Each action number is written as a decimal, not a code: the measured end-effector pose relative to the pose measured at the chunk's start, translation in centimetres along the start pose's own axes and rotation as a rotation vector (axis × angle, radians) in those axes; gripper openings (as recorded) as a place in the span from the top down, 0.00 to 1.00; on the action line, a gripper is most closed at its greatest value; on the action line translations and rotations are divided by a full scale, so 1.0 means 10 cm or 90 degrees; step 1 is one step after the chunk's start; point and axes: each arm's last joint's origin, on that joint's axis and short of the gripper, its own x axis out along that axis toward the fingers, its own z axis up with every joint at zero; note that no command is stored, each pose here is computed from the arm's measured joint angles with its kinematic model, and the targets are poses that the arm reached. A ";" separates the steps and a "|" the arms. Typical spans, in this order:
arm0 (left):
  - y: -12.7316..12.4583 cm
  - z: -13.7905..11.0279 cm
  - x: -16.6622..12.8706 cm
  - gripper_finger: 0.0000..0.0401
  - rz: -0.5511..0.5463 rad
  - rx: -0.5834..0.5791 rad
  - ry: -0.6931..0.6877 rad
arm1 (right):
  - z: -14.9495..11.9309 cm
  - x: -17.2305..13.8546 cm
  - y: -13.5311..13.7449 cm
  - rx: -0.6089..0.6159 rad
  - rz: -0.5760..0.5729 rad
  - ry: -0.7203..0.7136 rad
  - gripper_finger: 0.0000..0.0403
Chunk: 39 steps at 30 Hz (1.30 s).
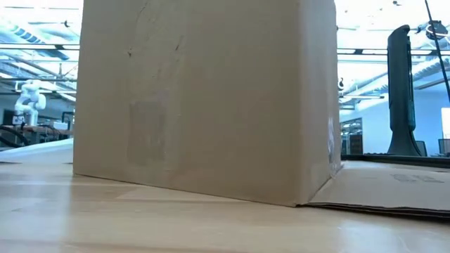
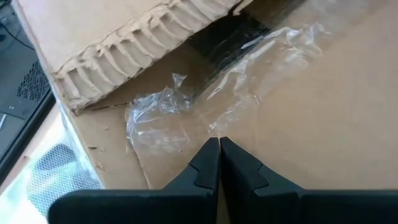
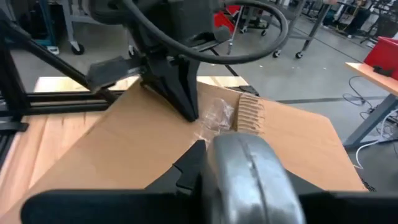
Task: Unpack boxes
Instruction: Break down box until it is fully flat
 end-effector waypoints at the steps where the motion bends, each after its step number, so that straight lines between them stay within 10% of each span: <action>1: 0.00 0.00 0.00 0.95 0.000 -0.001 -0.001 | 0.01 -0.03 0.00 0.002 0.001 -0.003 0.84; 39: 0.16 0.08 0.10 0.94 0.029 0.000 0.017 | 0.31 -0.80 0.00 -0.053 -0.051 -0.091 0.84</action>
